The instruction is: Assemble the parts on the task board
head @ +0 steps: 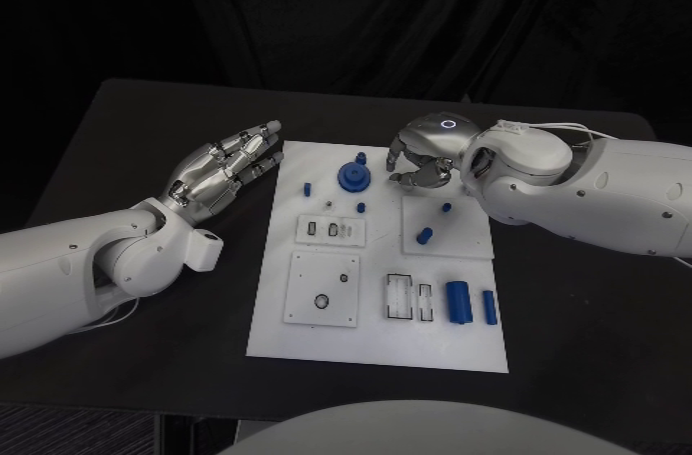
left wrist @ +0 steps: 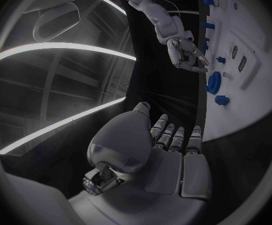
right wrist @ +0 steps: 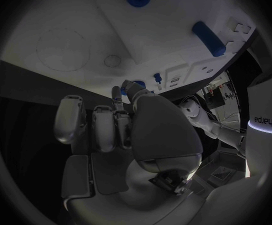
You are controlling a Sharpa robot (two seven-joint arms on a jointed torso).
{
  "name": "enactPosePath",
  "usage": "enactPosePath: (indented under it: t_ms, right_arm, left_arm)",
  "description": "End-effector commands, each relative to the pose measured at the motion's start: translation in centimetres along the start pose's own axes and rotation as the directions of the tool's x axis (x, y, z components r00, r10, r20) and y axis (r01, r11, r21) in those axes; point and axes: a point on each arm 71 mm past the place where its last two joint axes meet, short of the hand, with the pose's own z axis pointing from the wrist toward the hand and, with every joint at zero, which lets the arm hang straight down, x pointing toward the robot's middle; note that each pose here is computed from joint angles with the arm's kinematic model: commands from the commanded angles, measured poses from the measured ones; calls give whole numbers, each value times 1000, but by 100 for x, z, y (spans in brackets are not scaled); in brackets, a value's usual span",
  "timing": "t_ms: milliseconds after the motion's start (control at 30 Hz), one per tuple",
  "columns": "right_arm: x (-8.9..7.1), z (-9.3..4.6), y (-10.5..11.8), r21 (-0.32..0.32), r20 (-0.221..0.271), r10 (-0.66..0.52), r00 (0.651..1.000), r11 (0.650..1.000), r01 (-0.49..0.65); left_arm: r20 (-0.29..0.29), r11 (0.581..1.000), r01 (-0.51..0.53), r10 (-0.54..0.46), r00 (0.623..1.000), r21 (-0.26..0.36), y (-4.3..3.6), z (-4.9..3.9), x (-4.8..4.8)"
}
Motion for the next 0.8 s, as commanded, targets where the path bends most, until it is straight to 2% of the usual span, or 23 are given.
enactPosePath:
  t_ms: [33, 233, 400, 567, 800]
  right_arm:
    - [-115, -116, -83, 31, 102, 11, 995, 999, -14]
    - [-319, -414, -312, 82, 168, 2, 986, 997, -16]
    - [-408, -668, -516, 134, 199, -9, 980, 991, -19]
    - [-381, -884, -736, 200, 191, -1, 982, 979, -38]
    - [-237, -1059, -900, 255, 160, 21, 987, 965, -62]
  left_arm:
    - [-8, 997, 8, -8, 1000, 73, -53, -8, 18]
    - [0, 997, 3, -3, 1000, 71, -58, -27, 2]
    - [-1, 997, 3, -3, 1000, 71, -56, -19, 12]
    - [-5, 997, 5, -5, 1000, 71, -51, -8, 21]
    - [-8, 997, 7, -7, 1000, 71, -46, 4, 28]
